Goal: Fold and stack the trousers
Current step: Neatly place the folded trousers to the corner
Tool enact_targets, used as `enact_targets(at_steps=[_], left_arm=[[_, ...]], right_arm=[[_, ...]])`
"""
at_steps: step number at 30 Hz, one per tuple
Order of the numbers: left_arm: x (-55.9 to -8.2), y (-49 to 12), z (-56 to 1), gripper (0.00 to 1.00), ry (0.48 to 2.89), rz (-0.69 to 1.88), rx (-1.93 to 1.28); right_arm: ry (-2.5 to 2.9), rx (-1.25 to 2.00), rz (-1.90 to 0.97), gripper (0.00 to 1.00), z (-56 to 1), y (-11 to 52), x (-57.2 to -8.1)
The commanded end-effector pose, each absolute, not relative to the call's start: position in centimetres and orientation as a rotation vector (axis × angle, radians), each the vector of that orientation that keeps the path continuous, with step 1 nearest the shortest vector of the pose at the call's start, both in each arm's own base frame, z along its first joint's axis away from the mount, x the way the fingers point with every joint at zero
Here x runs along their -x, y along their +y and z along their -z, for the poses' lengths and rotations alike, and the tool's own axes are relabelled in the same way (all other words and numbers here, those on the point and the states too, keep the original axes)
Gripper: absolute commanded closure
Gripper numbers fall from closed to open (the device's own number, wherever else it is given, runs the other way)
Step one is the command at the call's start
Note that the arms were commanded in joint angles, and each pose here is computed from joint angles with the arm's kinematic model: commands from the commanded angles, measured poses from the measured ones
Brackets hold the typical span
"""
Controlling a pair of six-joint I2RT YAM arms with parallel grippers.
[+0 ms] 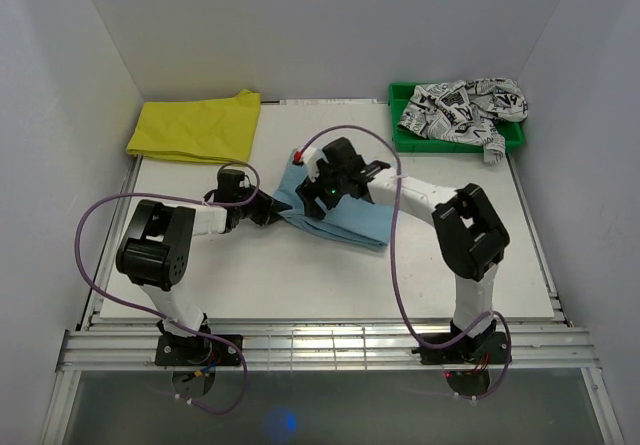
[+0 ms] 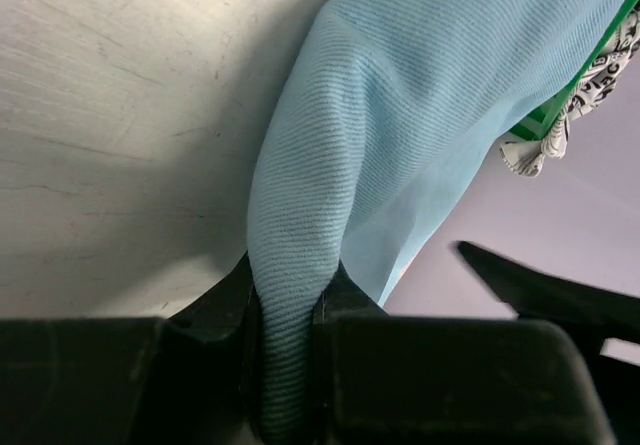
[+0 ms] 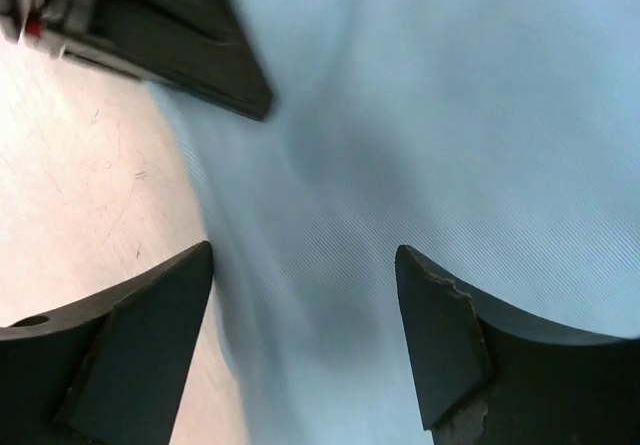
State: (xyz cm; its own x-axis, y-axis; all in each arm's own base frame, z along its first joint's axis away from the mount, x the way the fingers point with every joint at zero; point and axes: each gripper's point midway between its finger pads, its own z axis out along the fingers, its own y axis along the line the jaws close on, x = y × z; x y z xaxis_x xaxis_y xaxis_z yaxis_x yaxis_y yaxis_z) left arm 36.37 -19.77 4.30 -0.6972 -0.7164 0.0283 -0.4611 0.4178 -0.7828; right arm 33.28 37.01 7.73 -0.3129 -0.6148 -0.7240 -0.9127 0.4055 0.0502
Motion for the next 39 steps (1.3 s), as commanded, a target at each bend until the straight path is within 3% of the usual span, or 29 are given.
enact_targets(at_steps=[1, 4, 10, 16, 26, 30, 32, 33, 35, 39], left_arm=[[-37.3, -19.2, -5.9, 1.00, 2.310, 1.146, 1.088], [-37.5, -19.4, -7.0, 1.00, 2.300, 1.173, 1.142], [-39.0, -20.1, -9.1, 1.00, 2.271, 1.220, 1.165], [-39.4, -20.5, -9.1, 1.00, 2.284, 1.222, 1.152], [-37.7, -20.3, -8.1, 1.00, 2.328, 1.157, 1.148], [-37.9, -19.7, -8.3, 1.00, 2.322, 1.097, 1.116], [-37.7, -19.4, -8.1, 1.00, 2.339, 1.058, 1.117], [-37.8, -19.1, -8.2, 1.00, 2.335, 1.037, 1.107], [-37.8, -18.7, -8.2, 1.00, 2.330, 1.003, 1.096], [-37.1, -18.6, -8.1, 1.00, 2.330, 1.010, 1.099]], right_arm=[[2.138, 0.961, -0.653, 0.19, -14.7, 30.5, -36.6], [2.287, 0.745, -0.710, 0.17, -15.1, 25.2, -36.6], [2.620, 0.190, -0.853, 0.11, -9.6, 17.0, -32.5], [2.716, -0.164, -1.026, 0.06, -7.0, 17.2, -29.1], [2.827, -0.363, -0.955, 0.06, -1.6, 19.7, -27.5], [2.916, -0.363, -0.771, 0.16, 0.6, 20.4, -26.4], [2.952, -0.366, -0.609, 0.27, 1.9, 19.3, -26.3], [2.940, -0.319, -0.579, 0.39, 1.7, 19.5, -27.1], [2.953, -0.286, -0.409, 0.50, 2.7, 18.0, -27.9], [2.884, -0.176, -0.341, 0.92, 2.0, 16.6, -31.8]])
